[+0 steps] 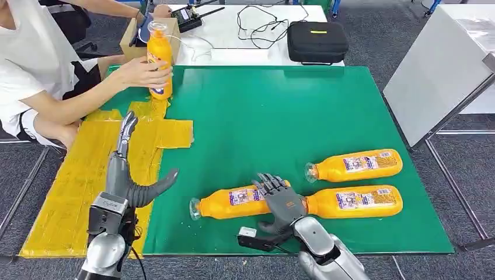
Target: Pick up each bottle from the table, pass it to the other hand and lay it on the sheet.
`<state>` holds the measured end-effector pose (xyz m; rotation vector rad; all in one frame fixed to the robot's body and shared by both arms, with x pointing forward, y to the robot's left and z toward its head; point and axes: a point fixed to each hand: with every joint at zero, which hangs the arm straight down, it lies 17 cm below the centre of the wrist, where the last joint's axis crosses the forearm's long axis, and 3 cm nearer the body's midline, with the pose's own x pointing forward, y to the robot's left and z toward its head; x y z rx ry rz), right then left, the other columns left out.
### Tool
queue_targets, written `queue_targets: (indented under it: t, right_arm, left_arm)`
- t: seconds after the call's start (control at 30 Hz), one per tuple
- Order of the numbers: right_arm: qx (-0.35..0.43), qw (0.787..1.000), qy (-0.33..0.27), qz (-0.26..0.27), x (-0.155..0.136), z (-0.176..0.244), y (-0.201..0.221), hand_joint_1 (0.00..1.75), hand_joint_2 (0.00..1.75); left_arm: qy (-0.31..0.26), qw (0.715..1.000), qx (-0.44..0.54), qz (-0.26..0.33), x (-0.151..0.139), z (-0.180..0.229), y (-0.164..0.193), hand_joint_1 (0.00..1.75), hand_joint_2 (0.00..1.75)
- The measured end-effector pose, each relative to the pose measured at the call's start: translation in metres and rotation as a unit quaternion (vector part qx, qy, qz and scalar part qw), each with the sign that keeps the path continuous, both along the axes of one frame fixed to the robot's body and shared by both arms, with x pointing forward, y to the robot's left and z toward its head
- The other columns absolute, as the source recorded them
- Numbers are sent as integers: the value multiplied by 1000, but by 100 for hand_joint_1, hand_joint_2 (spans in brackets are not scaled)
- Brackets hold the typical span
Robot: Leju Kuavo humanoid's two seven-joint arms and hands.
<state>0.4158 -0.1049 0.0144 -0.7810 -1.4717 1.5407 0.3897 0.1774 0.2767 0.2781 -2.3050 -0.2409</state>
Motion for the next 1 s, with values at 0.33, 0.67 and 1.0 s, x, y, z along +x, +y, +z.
queue_targets:
  t: [0.33, 0.67, 1.0]
  right_arm:
    - [-11, 1000, 7, 0, 7, -5, 1, 0, 175]
    - [-38, 999, 33, -21, 18, -20, -11, 24, 175]
    - [-48, 998, 37, -26, 24, -24, -15, 24, 175]
  left_arm:
    - [0, 1000, -1, -2, 0, 0, -3, 0, 175]
    - [2, 1000, -4, -6, 0, 0, -5, 0, 175]
    - [4, 1000, -5, -8, 2, -1, -6, 0, 175]
